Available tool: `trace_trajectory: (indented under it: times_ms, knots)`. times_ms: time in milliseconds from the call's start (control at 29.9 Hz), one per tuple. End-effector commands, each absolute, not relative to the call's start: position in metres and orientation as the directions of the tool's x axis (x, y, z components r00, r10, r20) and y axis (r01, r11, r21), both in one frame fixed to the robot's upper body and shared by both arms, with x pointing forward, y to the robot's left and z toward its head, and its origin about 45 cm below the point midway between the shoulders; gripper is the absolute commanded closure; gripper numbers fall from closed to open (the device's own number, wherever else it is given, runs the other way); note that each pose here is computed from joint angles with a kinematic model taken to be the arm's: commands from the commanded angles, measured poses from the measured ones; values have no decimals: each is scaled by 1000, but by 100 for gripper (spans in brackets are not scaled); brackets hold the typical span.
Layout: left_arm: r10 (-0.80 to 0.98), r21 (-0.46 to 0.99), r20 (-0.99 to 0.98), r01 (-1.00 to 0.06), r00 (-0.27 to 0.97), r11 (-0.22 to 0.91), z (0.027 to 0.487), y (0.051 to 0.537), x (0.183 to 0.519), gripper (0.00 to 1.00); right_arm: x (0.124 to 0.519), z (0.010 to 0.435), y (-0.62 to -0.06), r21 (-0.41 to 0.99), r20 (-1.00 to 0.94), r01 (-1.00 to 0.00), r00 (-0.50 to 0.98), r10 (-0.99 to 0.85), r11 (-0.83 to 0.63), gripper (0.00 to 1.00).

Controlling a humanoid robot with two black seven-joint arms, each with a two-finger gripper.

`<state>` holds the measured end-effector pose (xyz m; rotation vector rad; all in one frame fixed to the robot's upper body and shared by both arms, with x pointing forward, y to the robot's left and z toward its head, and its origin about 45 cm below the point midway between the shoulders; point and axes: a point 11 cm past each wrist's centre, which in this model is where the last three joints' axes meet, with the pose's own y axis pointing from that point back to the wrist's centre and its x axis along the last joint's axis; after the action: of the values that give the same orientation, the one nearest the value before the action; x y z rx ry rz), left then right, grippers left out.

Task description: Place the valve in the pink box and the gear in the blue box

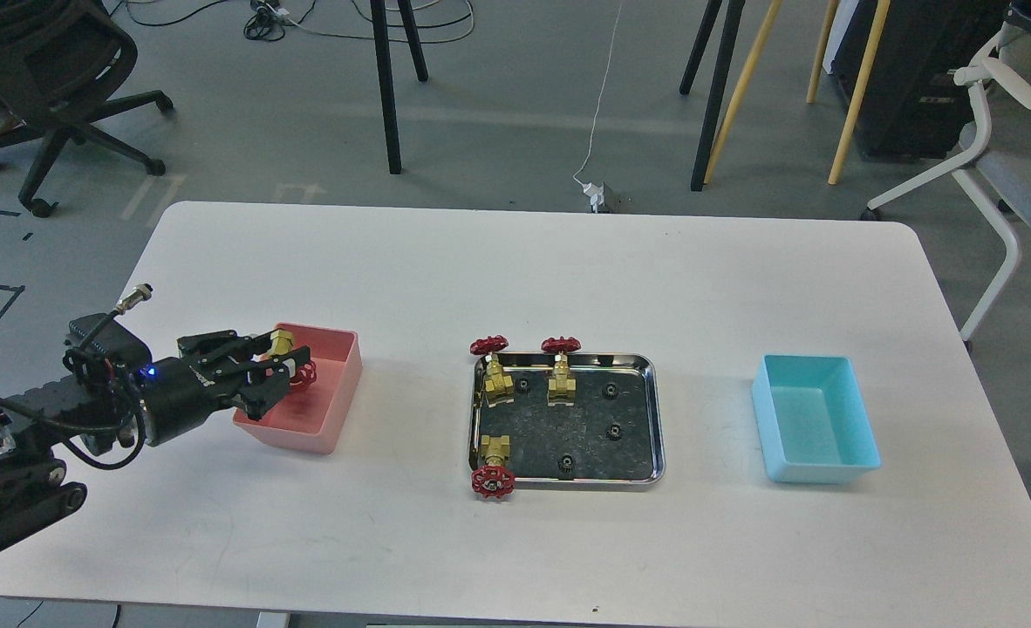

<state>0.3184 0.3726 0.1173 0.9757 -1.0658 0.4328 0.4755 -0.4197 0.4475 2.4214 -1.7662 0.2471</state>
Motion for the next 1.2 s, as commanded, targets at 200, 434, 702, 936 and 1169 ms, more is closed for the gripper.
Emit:
trace_trajectory:
  times_ms: [200,434,702,936,1169]
  knots:
    - [-92,442,881,-737,465,511,115,374,321,75,478,451,-414,2,210,-949,308,-928,-314,1]
    - [-79,433,883,-736,463,520,113,367,322,37,479,450,-411,4,207,-947,315,-926,-321,1]
    - [-71,417,889,-737,452,531,112,361,321,25,479,449,-409,4,206,-946,319,-925,-325,1]
    - [39,320,920,-805,390,500,138,363,344,17,478,444,-404,25,214,-939,339,-916,-342,1]
    - [446,58,863,-925,235,376,235,371,415,12,474,415,-382,141,265,-890,457,-849,-434,1]
